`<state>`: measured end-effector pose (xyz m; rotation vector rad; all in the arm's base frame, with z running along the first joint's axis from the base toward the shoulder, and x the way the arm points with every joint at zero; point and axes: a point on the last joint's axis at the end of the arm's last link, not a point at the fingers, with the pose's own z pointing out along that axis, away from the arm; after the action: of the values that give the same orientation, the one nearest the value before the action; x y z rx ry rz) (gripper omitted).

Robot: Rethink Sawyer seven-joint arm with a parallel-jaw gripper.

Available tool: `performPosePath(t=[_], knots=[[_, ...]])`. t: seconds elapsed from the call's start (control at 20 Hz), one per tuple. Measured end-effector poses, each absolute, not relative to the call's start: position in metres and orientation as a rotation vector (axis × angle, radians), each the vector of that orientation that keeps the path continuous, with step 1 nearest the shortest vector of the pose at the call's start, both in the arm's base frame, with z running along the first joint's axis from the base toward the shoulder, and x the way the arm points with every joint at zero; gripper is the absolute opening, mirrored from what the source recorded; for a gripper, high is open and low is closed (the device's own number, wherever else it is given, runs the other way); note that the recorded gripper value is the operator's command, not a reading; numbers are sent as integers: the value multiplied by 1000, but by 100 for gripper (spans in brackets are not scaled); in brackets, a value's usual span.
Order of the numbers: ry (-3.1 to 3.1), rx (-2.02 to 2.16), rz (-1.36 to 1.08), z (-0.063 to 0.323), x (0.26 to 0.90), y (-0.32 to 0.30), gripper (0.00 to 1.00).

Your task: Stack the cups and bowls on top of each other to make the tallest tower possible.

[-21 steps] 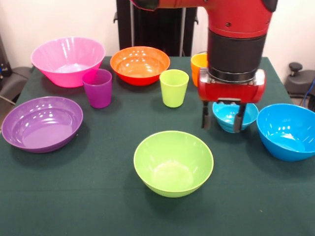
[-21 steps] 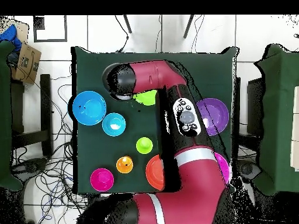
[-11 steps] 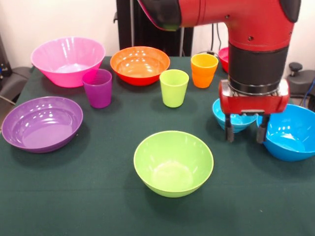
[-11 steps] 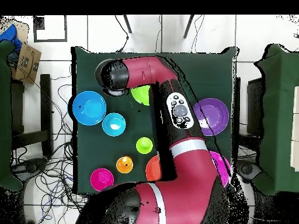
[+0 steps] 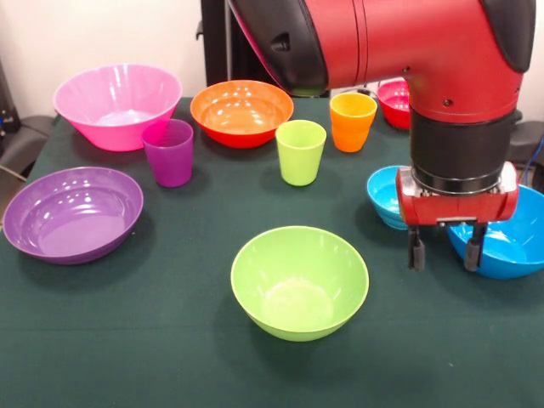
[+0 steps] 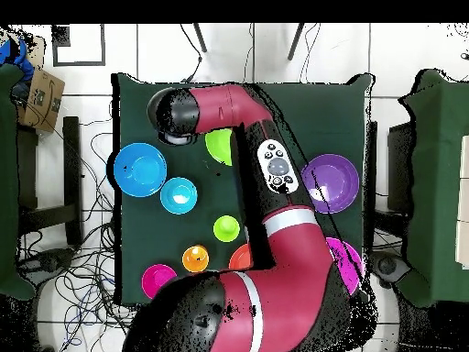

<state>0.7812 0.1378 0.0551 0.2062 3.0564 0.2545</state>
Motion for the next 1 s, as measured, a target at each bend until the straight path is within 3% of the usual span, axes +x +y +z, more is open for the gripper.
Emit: performPosePath(t=[1.0], knots=[[3103, 96, 223, 86, 789, 123, 100]])
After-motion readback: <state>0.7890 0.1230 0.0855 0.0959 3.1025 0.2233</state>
